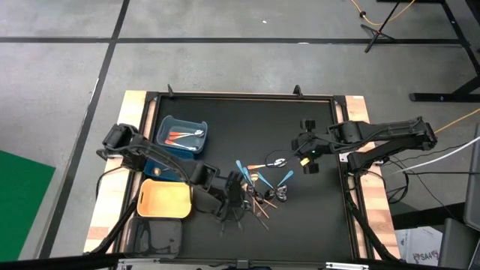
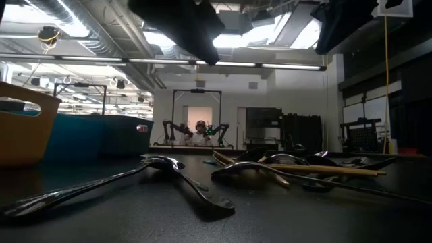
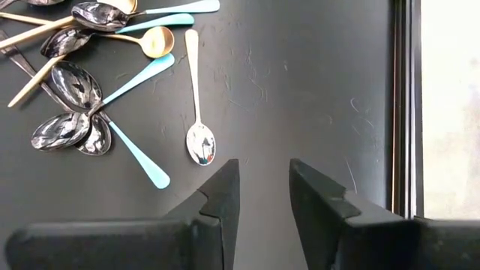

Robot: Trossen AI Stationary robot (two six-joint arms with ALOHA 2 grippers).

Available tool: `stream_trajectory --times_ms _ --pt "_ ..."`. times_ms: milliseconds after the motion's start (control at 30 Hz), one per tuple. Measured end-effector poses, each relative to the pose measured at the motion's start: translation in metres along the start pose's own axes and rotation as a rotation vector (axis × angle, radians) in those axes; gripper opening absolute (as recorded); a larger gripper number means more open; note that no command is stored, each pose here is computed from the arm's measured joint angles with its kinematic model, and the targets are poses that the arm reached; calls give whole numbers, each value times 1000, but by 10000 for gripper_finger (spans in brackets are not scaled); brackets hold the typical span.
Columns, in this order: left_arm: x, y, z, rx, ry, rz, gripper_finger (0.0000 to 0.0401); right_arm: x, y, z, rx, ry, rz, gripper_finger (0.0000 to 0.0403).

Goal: Sort silverware by color (type)
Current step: Put the black spoon into the orange bin

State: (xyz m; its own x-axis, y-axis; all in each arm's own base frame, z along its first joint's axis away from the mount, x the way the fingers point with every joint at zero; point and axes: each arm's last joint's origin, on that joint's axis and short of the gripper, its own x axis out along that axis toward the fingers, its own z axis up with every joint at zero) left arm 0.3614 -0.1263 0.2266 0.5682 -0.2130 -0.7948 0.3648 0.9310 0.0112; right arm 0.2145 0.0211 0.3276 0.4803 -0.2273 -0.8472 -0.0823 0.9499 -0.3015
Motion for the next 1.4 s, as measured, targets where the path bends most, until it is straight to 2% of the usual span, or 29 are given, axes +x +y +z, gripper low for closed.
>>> stream_trajectory --times_ms 200,367,533,867,1400 --pt "9 -9 -17 30 56 11 82 0 0 0 0 -1 0 106" --pt "14 -14 -26 131 75 35 82 0 0 0 0 -1 0 106" --pt "18 -13 -28 199 60 53 82 0 0 0 0 -2 0 106" --pt "48 -13 -25 299 56 45 82 0 0 2 6 -22 -2 106" --pt "69 -13 -46 317 222 -7 82 0 0 3 9 -29 -3 106"
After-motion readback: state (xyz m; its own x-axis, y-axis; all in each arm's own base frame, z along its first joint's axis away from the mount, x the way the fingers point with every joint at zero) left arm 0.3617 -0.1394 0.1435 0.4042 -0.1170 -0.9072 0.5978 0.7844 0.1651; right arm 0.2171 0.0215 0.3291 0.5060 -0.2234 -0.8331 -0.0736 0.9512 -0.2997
